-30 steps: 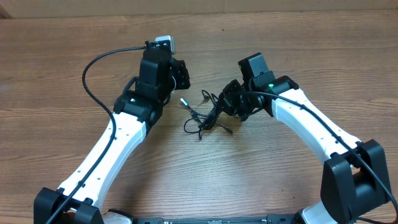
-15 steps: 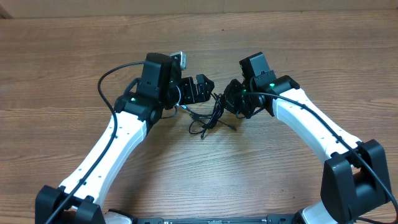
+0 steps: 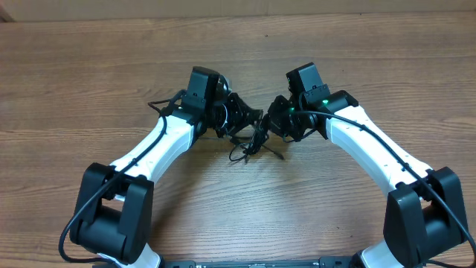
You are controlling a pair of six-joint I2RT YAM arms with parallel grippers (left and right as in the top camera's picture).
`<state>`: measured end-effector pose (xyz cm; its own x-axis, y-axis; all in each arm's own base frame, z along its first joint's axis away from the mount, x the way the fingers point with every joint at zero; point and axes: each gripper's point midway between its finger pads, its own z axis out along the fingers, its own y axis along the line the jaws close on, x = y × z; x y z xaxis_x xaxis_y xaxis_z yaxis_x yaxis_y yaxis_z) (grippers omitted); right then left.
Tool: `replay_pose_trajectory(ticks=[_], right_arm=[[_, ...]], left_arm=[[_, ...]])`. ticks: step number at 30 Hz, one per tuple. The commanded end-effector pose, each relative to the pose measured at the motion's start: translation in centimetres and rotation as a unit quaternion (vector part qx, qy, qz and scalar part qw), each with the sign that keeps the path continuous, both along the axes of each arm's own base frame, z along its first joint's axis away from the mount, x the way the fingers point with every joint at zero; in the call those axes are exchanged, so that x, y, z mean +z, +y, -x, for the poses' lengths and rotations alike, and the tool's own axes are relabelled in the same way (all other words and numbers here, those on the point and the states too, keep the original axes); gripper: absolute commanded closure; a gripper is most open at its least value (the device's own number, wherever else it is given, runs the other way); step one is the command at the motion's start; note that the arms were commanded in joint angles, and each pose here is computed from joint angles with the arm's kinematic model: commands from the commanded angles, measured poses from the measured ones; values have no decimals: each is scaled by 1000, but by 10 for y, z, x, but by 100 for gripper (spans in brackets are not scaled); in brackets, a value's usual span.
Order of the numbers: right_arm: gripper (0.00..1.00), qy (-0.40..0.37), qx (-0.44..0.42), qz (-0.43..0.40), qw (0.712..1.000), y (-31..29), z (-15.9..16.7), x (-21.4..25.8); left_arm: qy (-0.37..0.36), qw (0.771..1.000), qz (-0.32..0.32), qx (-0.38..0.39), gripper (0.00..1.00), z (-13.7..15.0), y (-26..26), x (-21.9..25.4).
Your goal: Untangle cables
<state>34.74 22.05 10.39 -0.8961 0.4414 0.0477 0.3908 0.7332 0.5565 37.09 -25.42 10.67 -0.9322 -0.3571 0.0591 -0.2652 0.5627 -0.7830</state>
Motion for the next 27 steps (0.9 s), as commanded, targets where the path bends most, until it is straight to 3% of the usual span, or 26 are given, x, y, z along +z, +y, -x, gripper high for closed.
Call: replay_pose_trajectory(ticks=[1, 4, 8, 15, 21, 26, 27], right_arm=[[96, -10, 1, 6, 1000, -2, -3, 1], [96, -10, -7, 25, 1000, -9, -4, -3], [96, -13, -21, 51, 998, -18, -6, -7], [96, -17, -82, 88, 993, -52, -22, -11], [96, -18, -133, 100, 986, -81, -35, -12], [96, -36, -115, 108, 987, -89, -41, -10], [96, -42, -106, 111, 987, -89, -42, -10]], left_arm=[[-17, 1000, 18, -9, 96, -8, -4, 7], [-68, 997, 34, -23, 96, -20, -2, 21], [-155, 977, 115, -92, 96, -25, -5, 62], [-205, 953, 166, -150, 96, -19, 13, 83], [-274, 910, 224, -216, 96, -8, 24, 114], [-318, 889, 235, -230, 95, -10, 27, 134], [-319, 891, 232, -226, 89, -12, 26, 134]])
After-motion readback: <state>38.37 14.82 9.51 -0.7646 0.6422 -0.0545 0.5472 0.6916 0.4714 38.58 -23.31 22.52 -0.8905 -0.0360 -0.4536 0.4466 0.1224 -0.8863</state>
